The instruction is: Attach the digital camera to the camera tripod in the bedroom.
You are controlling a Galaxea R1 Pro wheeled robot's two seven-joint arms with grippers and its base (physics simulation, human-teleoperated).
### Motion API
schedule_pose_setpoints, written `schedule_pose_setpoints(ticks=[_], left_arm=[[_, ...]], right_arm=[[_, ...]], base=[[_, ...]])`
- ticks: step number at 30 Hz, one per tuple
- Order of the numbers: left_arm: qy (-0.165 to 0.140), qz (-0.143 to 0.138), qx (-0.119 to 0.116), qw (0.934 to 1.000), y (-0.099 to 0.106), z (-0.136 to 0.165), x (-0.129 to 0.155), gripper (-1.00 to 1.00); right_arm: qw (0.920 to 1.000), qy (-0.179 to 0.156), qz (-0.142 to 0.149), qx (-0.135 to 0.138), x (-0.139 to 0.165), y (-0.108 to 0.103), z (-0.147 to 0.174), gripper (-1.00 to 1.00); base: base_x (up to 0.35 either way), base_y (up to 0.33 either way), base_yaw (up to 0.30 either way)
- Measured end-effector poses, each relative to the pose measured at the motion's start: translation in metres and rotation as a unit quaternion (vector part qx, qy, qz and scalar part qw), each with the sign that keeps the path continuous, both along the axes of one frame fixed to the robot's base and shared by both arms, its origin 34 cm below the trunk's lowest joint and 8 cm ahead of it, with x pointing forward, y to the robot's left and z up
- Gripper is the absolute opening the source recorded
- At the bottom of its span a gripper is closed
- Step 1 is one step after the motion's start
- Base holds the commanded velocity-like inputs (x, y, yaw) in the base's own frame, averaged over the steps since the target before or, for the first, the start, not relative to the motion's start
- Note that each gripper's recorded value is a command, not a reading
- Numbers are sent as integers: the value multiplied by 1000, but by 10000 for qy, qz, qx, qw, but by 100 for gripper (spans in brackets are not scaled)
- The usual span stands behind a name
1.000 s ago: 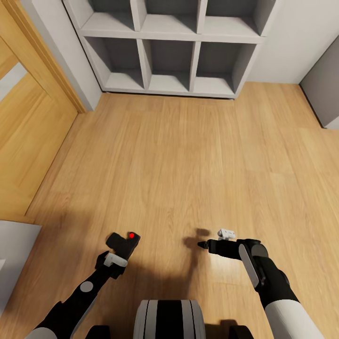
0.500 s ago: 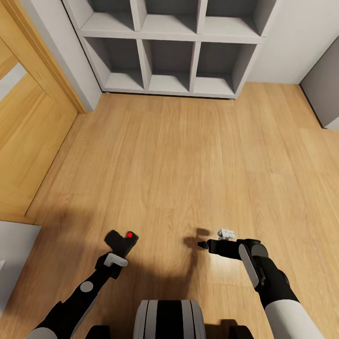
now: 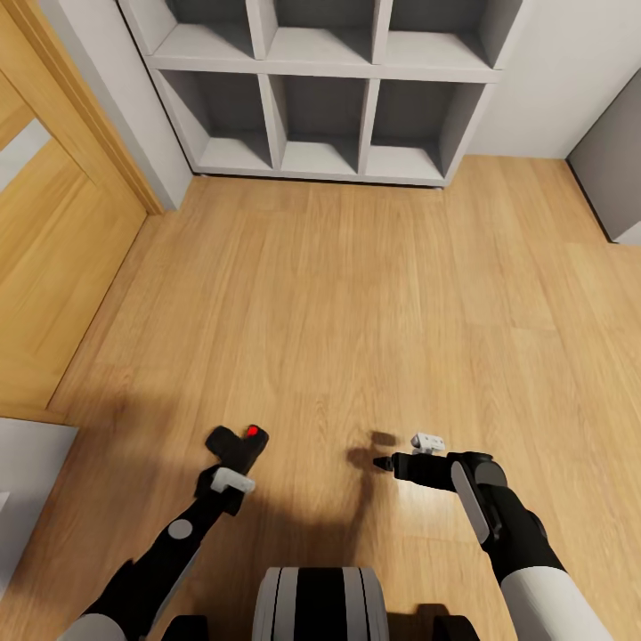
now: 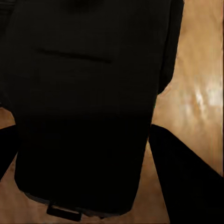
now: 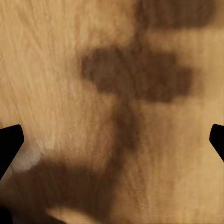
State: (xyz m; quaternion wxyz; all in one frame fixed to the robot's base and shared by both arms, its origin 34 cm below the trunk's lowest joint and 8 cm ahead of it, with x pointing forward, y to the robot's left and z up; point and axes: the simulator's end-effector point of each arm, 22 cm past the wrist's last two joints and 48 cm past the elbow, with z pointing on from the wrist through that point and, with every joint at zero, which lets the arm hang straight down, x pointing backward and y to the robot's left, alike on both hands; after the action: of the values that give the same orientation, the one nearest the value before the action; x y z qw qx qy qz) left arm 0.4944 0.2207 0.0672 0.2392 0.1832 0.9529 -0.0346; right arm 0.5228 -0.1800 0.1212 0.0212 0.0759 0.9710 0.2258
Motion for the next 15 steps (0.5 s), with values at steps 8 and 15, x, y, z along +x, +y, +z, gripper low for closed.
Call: schedule_pose_setpoints(ticks=[8,15], left_arm=[[-4,2362,892,9676,-39,114,99,-100],[618,2357,-129,9698,-113,108,75,-100]], right_arm=[[10000,-14,-38,48,2,-2,2,100],[10000,-22,-47,47,4,-5,4,100]], base=[[0,0,0],[0,0,0]])
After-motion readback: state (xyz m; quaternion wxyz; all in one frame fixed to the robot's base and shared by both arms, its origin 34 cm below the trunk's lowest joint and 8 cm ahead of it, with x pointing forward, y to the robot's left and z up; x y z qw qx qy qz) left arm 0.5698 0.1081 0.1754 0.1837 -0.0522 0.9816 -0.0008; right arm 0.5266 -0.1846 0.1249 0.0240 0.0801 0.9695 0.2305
